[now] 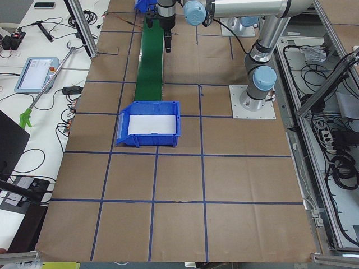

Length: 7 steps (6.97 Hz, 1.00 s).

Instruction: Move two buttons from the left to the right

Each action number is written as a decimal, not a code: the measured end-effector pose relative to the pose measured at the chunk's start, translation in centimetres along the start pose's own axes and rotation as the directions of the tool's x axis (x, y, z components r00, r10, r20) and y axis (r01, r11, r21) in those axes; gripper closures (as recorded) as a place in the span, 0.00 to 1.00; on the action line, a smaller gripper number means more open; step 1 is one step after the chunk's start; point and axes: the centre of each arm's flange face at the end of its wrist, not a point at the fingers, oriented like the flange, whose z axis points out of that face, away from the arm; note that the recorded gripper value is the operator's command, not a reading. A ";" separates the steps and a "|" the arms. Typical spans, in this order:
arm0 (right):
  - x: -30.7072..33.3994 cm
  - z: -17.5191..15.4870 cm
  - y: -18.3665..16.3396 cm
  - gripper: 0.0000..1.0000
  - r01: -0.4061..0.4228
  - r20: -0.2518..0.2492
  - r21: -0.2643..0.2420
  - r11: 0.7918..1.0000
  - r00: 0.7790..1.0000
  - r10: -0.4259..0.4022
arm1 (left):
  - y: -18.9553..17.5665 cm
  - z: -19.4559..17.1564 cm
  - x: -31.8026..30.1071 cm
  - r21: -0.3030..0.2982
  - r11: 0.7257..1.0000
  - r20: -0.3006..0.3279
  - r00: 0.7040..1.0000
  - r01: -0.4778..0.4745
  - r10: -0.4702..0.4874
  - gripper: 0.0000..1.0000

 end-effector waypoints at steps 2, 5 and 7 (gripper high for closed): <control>1.5 -0.4 7.0 0.00 0.047 0.004 0.014 0.999 0.999 -0.047 | 0.0 0.0 0.0 0.000 1.000 0.000 1.000 0.000 0.000 0.00; 4.1 -0.5 10.2 0.00 0.039 -0.002 0.026 0.999 0.999 -0.039 | 0.0 -0.1 0.0 0.002 1.000 0.001 1.000 0.000 0.000 0.00; 4.3 -0.7 10.0 0.00 0.035 0.003 0.032 0.999 0.999 -0.035 | 0.0 -0.1 0.0 0.002 1.000 0.001 1.000 0.000 0.000 0.00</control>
